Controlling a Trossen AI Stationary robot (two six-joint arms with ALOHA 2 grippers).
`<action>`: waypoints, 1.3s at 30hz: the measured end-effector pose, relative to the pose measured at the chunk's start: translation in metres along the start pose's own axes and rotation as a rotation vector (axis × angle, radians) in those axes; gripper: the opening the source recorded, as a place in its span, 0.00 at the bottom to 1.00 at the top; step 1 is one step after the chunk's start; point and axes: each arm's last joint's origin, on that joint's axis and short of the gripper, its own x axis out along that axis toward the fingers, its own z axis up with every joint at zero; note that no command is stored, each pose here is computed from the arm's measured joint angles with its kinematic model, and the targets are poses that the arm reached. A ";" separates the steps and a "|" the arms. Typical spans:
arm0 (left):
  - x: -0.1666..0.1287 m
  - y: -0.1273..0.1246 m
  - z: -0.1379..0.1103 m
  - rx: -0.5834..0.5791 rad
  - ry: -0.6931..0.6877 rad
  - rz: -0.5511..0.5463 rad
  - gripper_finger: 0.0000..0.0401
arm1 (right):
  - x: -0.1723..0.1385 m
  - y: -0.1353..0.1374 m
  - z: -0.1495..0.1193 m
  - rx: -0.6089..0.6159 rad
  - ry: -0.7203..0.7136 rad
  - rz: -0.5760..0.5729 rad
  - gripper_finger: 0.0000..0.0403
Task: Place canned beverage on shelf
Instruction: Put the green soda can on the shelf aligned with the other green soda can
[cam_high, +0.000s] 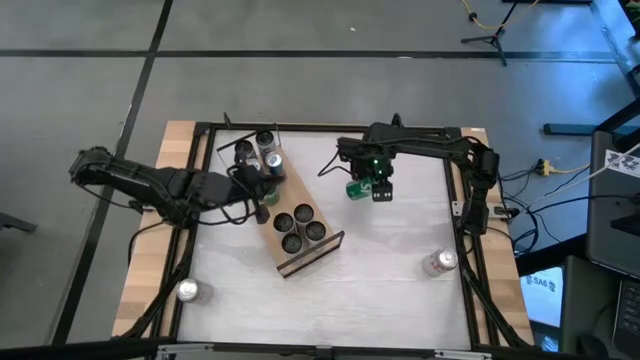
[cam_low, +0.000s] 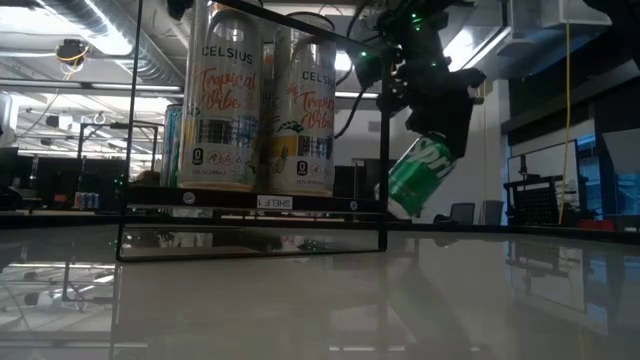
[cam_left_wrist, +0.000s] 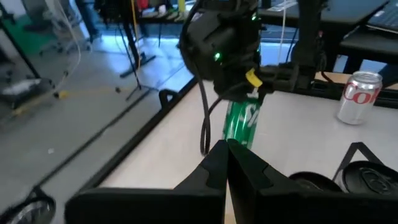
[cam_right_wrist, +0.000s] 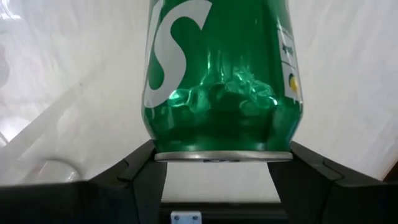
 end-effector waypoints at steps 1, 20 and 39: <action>0.001 0.001 0.001 0.008 -0.006 0.001 0.00 | 0.000 0.000 0.001 -0.004 -0.013 -0.004 0.60; 0.023 0.034 0.006 -0.014 0.011 -0.017 0.29 | -0.043 -0.014 0.024 -0.011 -0.361 -0.125 0.60; 0.065 0.056 0.000 -0.141 0.057 -0.065 0.49 | -0.056 -0.016 0.028 -0.008 -0.447 -0.142 0.60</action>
